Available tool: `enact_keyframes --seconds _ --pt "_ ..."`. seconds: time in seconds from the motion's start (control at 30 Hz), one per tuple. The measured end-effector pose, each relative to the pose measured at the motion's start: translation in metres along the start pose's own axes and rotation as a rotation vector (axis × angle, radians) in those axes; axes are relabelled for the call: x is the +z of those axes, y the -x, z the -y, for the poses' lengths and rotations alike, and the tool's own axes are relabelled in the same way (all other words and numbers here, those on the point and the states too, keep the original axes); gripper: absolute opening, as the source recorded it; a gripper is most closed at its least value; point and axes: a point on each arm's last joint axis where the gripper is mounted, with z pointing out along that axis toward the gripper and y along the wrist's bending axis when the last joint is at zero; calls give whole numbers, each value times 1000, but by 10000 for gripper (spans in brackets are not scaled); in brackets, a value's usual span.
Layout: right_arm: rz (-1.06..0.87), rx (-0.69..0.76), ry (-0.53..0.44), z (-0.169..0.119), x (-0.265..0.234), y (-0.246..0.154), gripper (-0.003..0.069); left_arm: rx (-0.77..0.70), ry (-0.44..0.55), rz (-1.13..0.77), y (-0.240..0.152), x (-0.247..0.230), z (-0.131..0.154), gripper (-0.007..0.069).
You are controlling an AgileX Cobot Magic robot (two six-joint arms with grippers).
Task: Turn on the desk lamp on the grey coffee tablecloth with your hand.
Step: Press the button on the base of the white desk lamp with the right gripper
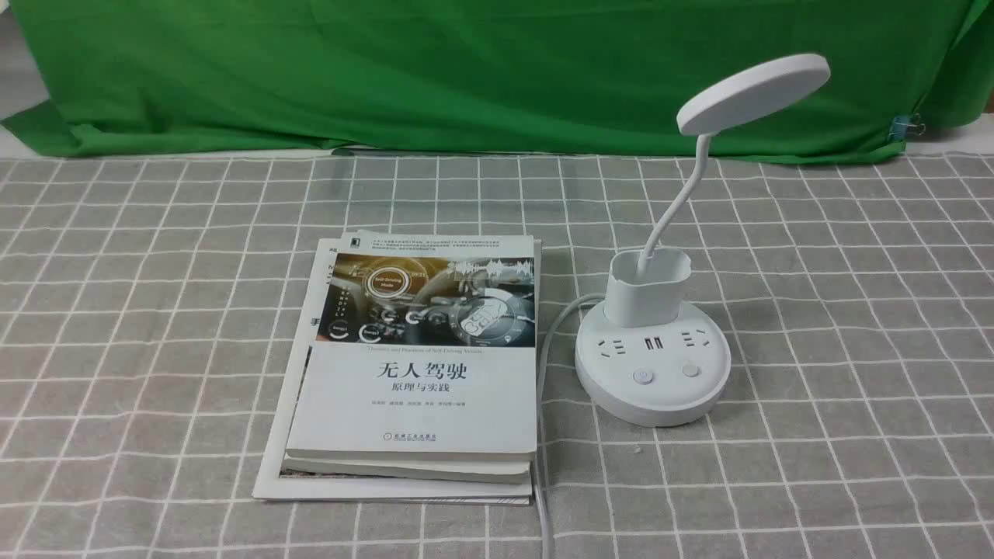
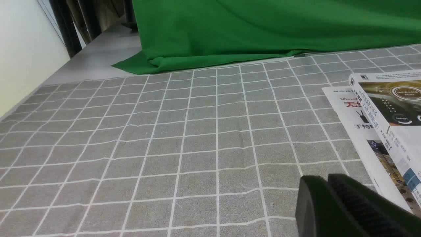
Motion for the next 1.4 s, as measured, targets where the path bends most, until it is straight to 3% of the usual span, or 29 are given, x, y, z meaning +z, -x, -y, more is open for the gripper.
enact_keyframes --seconds 0.97,1.03,1.17,1.23,1.4 --pt "10 7 -1 0 0 1 242 -1 0 0 0 0 0 19" --pt "52 107 2 0 0 5 242 -1 0 0 0 0 0 19" --pt "195 474 17 3 -2 17 241 -1 0 0 0 0 0 19" --pt "255 591 24 5 -3 22 241 -1 0 0 0 0 0 19" --pt "369 720 36 9 -6 31 241 -1 0 0 0 0 0 19"
